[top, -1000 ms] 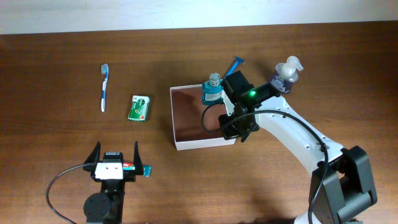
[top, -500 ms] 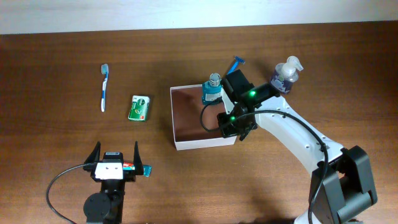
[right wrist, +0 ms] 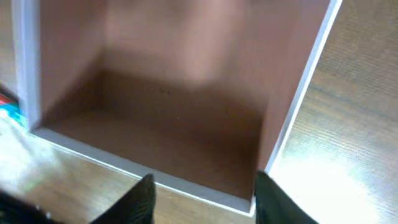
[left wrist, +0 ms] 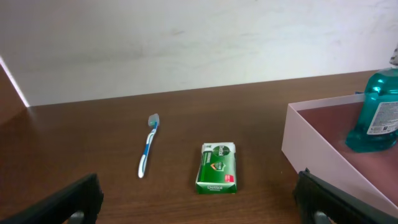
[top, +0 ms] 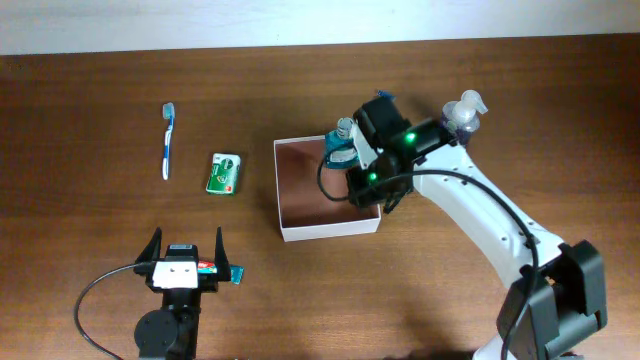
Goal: Pack container
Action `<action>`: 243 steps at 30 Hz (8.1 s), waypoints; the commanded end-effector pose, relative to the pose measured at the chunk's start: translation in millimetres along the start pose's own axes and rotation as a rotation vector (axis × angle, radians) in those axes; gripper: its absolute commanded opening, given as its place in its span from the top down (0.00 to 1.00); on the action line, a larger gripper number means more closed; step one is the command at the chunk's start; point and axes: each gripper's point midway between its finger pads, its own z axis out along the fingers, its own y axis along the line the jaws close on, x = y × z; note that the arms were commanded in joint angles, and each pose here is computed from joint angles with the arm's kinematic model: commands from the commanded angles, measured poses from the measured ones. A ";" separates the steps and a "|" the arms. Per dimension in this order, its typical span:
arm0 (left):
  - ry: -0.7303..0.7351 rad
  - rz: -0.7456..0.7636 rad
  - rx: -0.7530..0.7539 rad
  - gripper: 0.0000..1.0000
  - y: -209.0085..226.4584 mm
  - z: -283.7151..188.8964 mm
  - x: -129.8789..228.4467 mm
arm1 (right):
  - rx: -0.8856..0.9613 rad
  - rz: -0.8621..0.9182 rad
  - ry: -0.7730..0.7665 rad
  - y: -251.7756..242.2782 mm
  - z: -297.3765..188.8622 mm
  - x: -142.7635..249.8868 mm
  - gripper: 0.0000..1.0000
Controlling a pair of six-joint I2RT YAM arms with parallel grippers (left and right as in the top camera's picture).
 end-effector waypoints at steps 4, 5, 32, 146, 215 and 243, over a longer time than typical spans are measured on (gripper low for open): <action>0.008 0.020 -0.004 0.01 0.3 0.0 2.1 | 0.081 -0.035 -0.131 -9.6 -58.5 -12.8 0.48; 0.008 0.020 -0.004 0.01 0.3 0.0 2.1 | 0.101 -0.025 -0.145 -15.7 -64.9 -13.0 0.48; 0.008 0.020 -0.004 0.01 0.3 0.0 2.1 | 0.241 0.407 -0.285 -167.1 -141.9 10.1 0.12; 0.009 0.020 -0.004 0.01 0.3 0.0 2.2 | 0.366 0.040 -0.424 -254.1 -48.6 -109.2 0.52; 0.009 0.021 -0.004 0.01 0.3 0.0 2.2 | 0.218 -0.321 -0.689 -29.3 -200.5 -74.2 0.84; 0.008 0.020 -0.004 0.01 0.3 0.0 2.1 | 0.092 -0.649 -0.543 78.9 -124.5 -65.8 0.78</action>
